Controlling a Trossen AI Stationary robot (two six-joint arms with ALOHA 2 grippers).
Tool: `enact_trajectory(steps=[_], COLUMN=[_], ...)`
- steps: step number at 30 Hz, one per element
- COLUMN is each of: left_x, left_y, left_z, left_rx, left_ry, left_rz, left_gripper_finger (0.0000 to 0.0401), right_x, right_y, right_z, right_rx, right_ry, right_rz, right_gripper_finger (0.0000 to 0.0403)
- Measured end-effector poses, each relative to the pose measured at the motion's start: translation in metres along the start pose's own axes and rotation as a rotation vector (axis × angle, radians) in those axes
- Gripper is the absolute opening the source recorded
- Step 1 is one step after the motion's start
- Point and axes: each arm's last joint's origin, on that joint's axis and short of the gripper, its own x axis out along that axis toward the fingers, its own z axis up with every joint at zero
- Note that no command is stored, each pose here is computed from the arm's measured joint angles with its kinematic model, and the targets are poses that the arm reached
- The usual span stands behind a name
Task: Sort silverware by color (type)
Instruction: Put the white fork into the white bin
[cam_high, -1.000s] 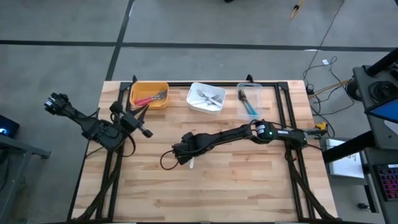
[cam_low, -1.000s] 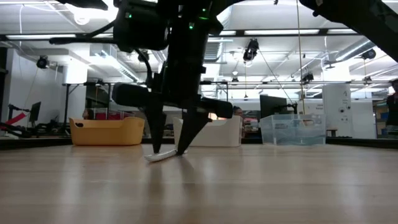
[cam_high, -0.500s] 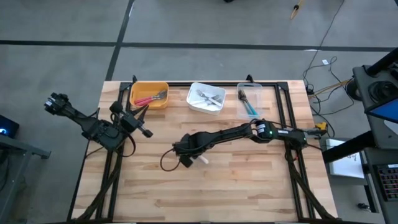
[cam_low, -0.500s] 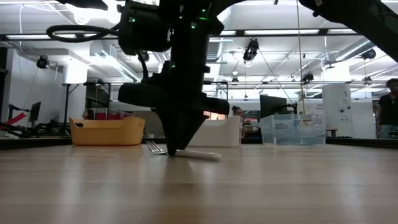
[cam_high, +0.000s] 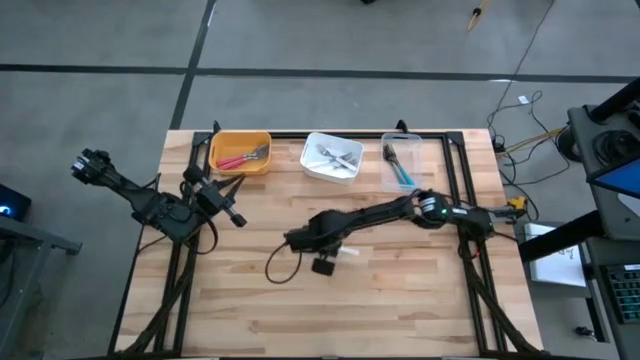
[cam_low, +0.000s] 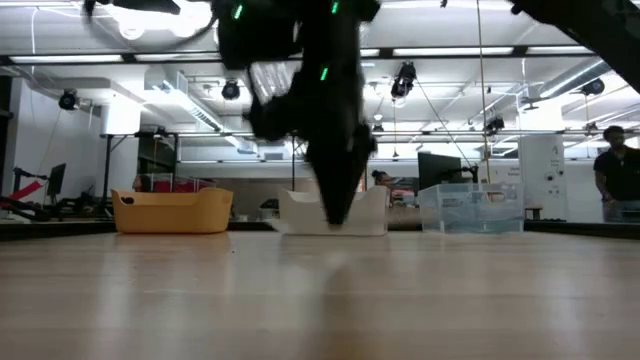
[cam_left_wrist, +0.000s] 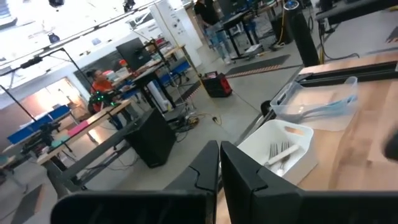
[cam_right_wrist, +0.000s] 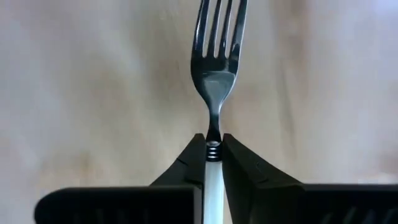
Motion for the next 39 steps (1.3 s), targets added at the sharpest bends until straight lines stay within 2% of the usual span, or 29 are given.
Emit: enact_trajectory(steps=[5,8,12,15,19,22,27,31,39], left_x=[0.000,0.000,0.000,0.000,0.000,0.000,0.001,0.002,0.002], left_y=[0.000,0.000,0.000,-0.001,-0.002,-0.004,-0.011,-0.016,-0.017], left_z=[0.000,0.000,-0.001,-0.002,-0.004,-0.008,-0.013,-0.014,-0.014], left_rx=[-0.027,-0.049,-0.061,-0.065,-0.076,-0.068,-0.056,-0.038,-0.026], left_ry=[0.000,0.000,0.002,0.004,0.010,0.021,0.042,0.047,0.048], left_rz=[-0.002,-0.002,-0.005,-0.007,-0.022,-0.049,-0.060,-0.074,-0.075], left_gripper_finger=[0.0000,0.0000,0.0000,0.0000,0.0000,0.0000,0.0000,0.0000,0.0000], right_x=[-0.049,-0.066,-0.087,-0.092,-0.097,-0.097,-0.086,-0.077,-0.055], right_y=[-0.030,-0.054,-0.100,-0.132,-0.155,-0.155,-0.138,-0.114,-0.068], right_z=[-0.011,-0.008,-0.002,0.001,0.002,0.001,-0.001,-0.006,-0.024], right_rx=[-0.250,-0.307,-0.285,-0.199,-0.091,-0.094,-0.082,-0.107,-0.109], right_ry=[-0.003,-0.052,-0.115,-0.129,-0.158,-0.173,-0.147,-0.111,-0.043], right_rz=[-0.027,-0.056,-0.115,-0.124,-0.024,-0.011,0.032,0.079,0.084], right_gripper_finger=[0.0011,0.0004,0.0004,0.0005,0.0006,0.0007,0.0008,0.0008,0.0008])
